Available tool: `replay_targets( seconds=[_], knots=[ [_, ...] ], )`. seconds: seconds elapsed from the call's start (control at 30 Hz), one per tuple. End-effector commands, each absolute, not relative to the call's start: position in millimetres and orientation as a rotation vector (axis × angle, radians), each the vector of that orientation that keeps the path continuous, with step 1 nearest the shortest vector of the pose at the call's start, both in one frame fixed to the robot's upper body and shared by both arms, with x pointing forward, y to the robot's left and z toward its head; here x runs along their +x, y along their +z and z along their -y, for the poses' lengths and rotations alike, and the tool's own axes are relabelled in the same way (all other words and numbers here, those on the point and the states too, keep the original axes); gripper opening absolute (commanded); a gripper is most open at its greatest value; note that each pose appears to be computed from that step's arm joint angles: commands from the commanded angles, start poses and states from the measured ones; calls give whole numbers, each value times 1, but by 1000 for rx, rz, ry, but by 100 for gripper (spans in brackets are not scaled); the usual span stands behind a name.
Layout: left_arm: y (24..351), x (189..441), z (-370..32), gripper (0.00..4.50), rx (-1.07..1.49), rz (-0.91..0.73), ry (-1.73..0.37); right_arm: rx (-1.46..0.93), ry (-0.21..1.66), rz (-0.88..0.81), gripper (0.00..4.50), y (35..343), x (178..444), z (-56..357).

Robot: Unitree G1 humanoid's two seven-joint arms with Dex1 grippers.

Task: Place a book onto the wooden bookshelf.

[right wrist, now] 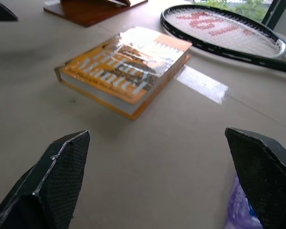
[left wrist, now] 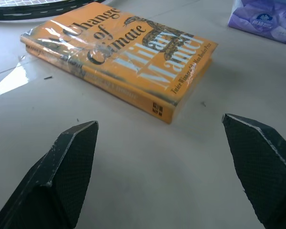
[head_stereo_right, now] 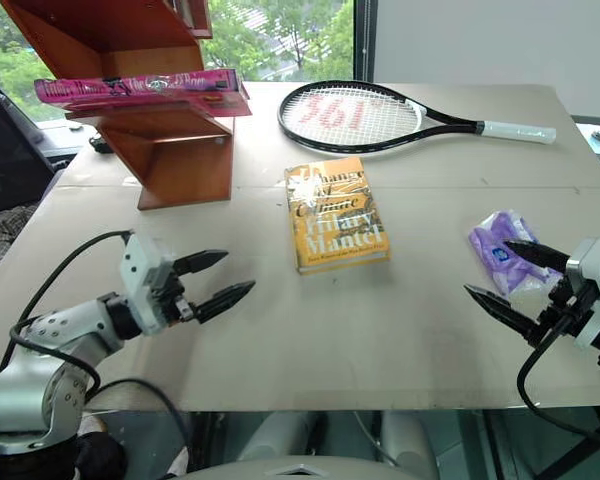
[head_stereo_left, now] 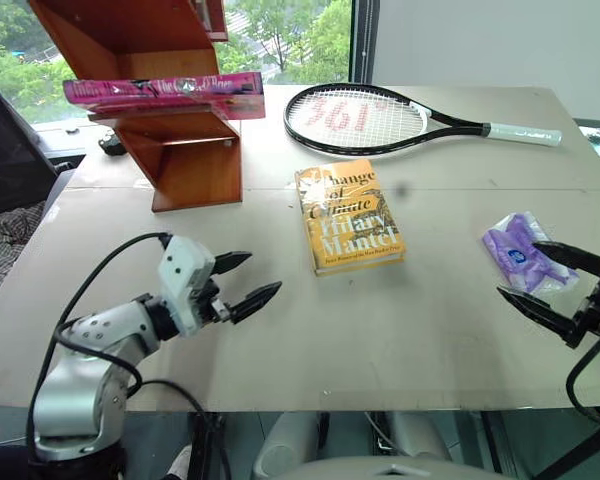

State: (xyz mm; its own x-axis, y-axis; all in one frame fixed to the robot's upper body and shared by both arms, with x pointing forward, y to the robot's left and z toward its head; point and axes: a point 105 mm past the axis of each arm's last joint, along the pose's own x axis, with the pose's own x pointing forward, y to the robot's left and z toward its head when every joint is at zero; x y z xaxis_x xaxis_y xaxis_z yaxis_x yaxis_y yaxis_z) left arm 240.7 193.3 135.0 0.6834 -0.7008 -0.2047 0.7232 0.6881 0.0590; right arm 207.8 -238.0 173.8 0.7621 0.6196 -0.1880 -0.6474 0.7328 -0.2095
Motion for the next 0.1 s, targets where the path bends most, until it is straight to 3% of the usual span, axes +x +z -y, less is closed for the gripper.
replay_targets(
  seconds=[0.03, 0.1],
  knots=[
    [139, 237, -202, 430, 150, -142, -796, -326, 672, -72, 450, 180, 204, 242],
    [134, 236, -201, 430, 151, -154, -800, -321, 672, -71, 450, 178, 204, 240]
  ],
)
